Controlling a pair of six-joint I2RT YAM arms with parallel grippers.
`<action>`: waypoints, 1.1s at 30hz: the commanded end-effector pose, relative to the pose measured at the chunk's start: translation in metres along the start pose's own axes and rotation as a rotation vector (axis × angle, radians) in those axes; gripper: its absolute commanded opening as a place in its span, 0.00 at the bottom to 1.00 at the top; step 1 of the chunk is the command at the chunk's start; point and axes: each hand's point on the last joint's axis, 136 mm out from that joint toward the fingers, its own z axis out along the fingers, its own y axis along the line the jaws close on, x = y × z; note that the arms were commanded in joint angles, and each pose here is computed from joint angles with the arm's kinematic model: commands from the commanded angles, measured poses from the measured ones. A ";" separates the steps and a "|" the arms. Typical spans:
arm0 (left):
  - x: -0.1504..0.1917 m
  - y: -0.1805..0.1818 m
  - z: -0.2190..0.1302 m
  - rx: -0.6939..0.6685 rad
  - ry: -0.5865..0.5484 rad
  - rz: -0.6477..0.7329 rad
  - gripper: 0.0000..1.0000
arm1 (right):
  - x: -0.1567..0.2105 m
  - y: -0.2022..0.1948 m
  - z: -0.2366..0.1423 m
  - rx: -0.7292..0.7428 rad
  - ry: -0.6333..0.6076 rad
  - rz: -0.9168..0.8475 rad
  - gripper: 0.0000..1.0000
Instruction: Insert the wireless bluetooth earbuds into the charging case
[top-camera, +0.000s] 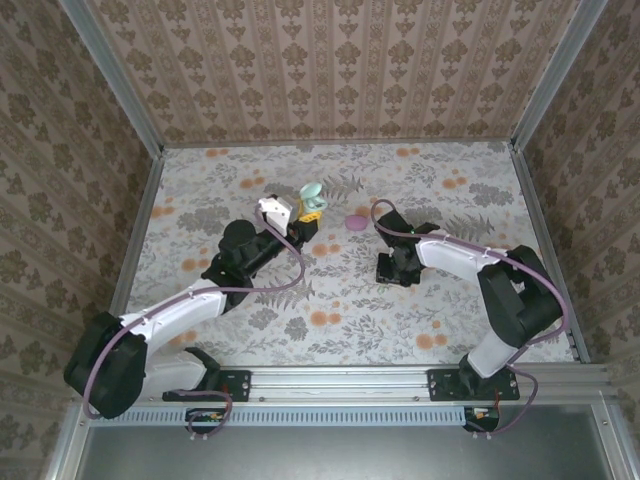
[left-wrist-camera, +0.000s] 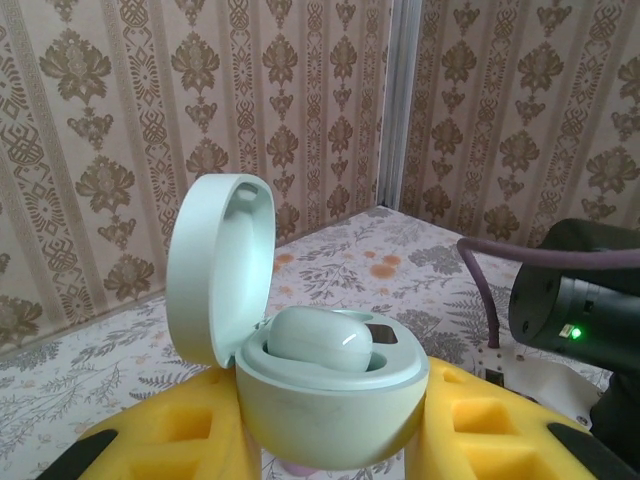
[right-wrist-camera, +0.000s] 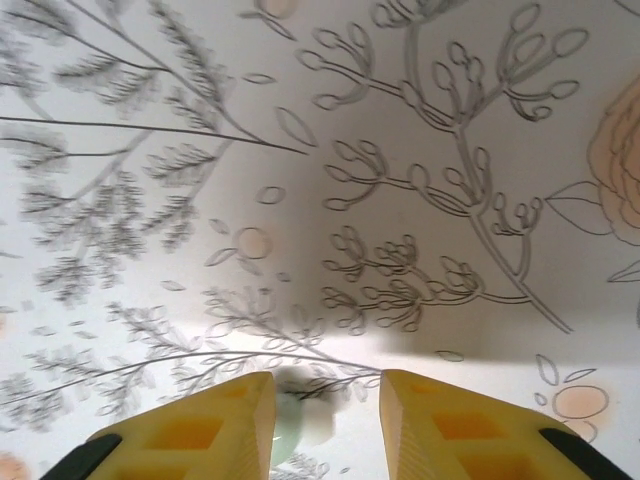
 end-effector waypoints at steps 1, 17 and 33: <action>-0.043 -0.006 0.002 0.025 -0.123 0.011 0.29 | 0.002 0.011 -0.007 -0.067 -0.001 -0.012 0.38; -0.045 -0.007 0.001 0.022 -0.116 0.025 0.29 | 0.014 0.021 0.014 -0.095 0.133 -0.096 0.39; -0.045 -0.007 0.008 0.028 -0.110 0.025 0.29 | 0.045 0.020 0.001 -0.159 0.198 -0.074 0.39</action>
